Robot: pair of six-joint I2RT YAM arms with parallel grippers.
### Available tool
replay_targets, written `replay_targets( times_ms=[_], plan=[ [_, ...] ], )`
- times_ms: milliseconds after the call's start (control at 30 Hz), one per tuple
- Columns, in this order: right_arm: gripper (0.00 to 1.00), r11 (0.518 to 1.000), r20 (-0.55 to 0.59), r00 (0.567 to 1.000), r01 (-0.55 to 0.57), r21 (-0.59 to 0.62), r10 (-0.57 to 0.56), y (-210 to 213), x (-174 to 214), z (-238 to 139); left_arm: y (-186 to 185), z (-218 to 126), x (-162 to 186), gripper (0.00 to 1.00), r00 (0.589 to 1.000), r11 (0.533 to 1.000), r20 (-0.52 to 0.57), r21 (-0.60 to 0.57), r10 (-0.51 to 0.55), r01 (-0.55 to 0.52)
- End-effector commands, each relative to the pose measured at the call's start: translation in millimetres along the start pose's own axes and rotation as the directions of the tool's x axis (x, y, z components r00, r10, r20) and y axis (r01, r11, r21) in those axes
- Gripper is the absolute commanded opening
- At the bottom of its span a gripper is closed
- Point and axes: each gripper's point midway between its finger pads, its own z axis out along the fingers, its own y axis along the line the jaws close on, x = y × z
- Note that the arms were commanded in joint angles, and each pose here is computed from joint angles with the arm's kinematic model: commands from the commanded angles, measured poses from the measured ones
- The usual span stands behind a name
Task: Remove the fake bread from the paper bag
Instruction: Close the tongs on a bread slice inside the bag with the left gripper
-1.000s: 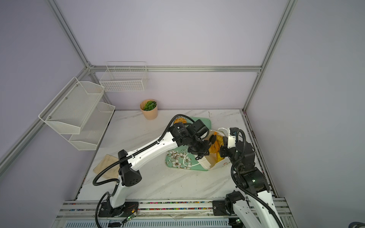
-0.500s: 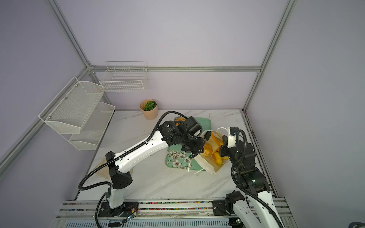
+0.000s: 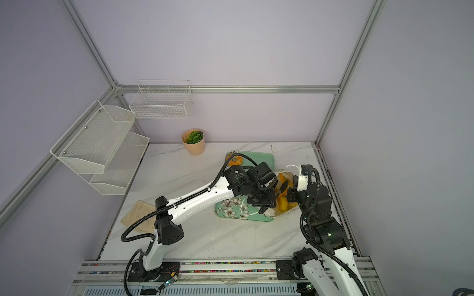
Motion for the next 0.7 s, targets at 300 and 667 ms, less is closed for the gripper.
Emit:
replay_targets(
  times_ms=[300, 667],
  plan=[
    [0.00, 1.000, 0.044, 0.999, -0.023, 0.000, 0.023, 0.6, -18.0, -0.8, -26.4, -35.0, -17.9, 0.47, 0.995, 0.998, 0.103, 0.057, 0.006, -0.012],
    [0.00, 1.000, 0.052, 0.998, -0.026, -0.003, 0.026, 0.4, -16.4, -3.4, -15.9, 0.9, -17.0, 0.46, 0.999, 1.000, 0.053, 0.000, 0.006, -0.006]
  ],
)
